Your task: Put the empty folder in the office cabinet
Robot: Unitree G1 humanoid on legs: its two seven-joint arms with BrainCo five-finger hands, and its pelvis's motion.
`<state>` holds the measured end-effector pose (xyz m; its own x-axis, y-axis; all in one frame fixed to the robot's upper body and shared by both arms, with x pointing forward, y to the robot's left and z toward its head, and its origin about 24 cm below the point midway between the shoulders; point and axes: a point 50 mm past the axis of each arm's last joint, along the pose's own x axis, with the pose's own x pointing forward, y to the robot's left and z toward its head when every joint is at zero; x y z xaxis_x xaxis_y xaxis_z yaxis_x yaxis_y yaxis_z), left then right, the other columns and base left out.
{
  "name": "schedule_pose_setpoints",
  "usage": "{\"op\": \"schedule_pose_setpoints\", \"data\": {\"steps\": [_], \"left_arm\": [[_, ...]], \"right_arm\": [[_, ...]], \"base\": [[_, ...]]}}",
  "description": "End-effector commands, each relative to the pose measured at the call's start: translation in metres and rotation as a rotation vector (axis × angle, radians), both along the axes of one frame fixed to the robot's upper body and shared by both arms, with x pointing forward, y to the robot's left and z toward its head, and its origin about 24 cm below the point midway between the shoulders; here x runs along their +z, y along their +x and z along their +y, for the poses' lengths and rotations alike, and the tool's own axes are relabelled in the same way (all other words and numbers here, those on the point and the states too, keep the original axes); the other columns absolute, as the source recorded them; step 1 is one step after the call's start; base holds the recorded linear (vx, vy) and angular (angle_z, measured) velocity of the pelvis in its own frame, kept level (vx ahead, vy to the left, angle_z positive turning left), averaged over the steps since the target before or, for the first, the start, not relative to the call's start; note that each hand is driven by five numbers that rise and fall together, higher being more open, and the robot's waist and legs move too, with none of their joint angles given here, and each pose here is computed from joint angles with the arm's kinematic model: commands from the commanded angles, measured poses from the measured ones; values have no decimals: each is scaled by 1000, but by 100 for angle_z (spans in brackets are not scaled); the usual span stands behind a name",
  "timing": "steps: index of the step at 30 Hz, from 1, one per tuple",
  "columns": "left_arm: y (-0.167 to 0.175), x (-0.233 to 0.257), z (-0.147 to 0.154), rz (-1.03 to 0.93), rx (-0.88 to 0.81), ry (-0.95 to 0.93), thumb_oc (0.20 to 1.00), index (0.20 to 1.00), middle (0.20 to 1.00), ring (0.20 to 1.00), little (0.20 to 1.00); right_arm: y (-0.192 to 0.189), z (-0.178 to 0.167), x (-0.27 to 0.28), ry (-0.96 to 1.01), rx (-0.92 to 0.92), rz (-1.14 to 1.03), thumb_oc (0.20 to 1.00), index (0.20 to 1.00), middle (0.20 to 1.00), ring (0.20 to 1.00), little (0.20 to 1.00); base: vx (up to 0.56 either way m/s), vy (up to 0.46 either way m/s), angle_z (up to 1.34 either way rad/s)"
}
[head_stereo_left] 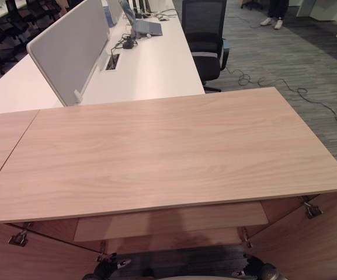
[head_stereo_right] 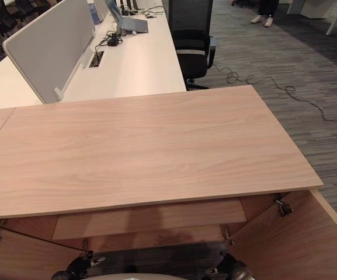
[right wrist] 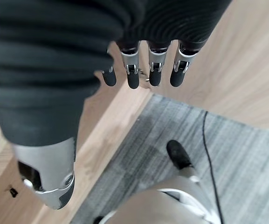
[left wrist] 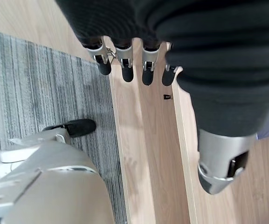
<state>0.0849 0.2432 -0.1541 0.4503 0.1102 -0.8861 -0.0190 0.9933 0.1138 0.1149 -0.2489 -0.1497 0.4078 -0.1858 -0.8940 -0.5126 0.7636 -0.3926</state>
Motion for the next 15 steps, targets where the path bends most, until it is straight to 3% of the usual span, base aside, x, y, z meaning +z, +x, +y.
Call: {"op": "schedule_pose_setpoints", "data": {"steps": [1,10,15], "left_arm": [[26,9,15,-55,27,25,1000,1000,1000,1000,1000],[63,26,29,-162,43,69,1000,1000,1000,1000,1000],[71,32,38,-191,76,82,1000,1000,1000,1000,1000]], "right_arm": [[33,3,11,8,14,-96,1000,1000,1000,1000,1000],[89,4,38,56,-90,-312,1000,1000,1000,1000,1000],[101,5,44,61,-97,-362,1000,1000,1000,1000,1000]], "base": [[-63,-44,-1],[-138,-35,4],[-27,-13,6]]}}
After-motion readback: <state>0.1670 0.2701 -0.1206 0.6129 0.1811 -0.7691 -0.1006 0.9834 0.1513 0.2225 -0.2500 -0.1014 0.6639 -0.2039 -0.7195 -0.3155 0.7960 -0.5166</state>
